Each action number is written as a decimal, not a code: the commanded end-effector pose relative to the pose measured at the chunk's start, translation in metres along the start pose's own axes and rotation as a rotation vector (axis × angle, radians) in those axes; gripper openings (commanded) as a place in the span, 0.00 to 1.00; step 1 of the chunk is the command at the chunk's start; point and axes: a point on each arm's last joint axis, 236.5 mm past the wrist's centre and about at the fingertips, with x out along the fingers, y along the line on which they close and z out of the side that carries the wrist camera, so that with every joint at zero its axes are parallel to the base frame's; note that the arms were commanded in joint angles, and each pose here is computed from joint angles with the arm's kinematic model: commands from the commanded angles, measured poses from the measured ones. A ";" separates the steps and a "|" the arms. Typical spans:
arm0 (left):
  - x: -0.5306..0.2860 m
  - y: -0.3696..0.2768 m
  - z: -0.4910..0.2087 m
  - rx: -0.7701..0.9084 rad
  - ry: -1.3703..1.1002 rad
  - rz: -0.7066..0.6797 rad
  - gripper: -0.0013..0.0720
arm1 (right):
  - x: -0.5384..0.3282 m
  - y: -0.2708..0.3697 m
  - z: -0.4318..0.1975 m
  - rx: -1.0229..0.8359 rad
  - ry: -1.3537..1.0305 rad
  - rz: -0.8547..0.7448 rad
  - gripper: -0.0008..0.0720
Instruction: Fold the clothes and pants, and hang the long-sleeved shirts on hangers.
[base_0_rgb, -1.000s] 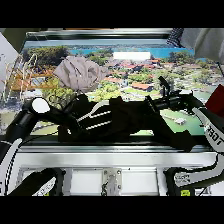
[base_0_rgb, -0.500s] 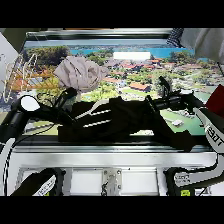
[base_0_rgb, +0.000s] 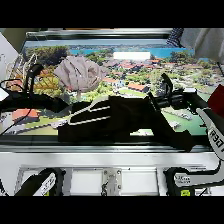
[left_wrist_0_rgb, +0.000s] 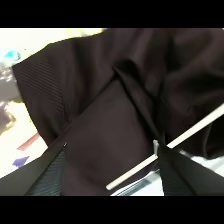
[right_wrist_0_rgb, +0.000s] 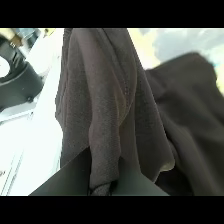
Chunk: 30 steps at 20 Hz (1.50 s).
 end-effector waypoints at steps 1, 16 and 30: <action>-0.011 -0.002 -0.006 -0.202 -0.048 0.030 0.82 | -0.004 -0.007 0.025 -0.018 -0.008 -0.111 0.03; 0.097 -0.107 -0.008 -0.381 -0.125 -0.109 0.82 | -0.013 0.006 0.069 -0.063 -0.011 -0.242 0.03; 0.080 -0.063 -0.030 -0.489 -0.070 -0.045 0.04 | -0.015 0.004 0.073 0.065 -0.032 -0.269 0.04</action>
